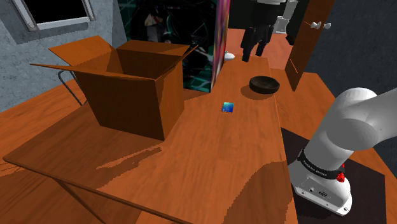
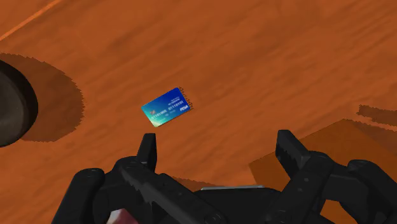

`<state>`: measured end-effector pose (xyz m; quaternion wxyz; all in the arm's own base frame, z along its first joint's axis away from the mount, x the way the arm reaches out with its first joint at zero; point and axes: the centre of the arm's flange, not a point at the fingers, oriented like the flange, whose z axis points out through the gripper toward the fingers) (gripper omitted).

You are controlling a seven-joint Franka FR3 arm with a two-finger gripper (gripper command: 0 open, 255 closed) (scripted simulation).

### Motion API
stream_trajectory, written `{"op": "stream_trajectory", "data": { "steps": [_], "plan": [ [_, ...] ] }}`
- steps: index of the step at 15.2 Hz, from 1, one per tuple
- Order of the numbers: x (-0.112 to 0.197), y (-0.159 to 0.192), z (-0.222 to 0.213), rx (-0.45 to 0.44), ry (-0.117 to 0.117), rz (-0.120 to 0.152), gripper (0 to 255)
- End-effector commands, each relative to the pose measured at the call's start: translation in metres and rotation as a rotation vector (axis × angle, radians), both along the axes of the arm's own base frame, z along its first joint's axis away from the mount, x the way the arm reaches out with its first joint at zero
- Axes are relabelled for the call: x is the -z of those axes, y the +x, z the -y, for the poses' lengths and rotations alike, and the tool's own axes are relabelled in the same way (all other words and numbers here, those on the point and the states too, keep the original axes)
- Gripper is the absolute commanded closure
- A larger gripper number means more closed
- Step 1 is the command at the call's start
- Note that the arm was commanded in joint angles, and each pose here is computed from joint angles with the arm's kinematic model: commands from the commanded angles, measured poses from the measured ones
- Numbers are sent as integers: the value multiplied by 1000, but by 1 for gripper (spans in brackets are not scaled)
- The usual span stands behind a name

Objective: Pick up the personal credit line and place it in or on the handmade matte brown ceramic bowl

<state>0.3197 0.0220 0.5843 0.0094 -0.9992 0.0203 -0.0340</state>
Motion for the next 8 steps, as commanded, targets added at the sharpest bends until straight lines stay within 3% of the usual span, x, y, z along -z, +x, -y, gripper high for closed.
{"op": "stream_trajectory", "data": {
  "steps": [1,8],
  "plan": [
    [0,0,0,0,0,0,0],
    [79,44,5,348,-28,13,0]
  ]
}}
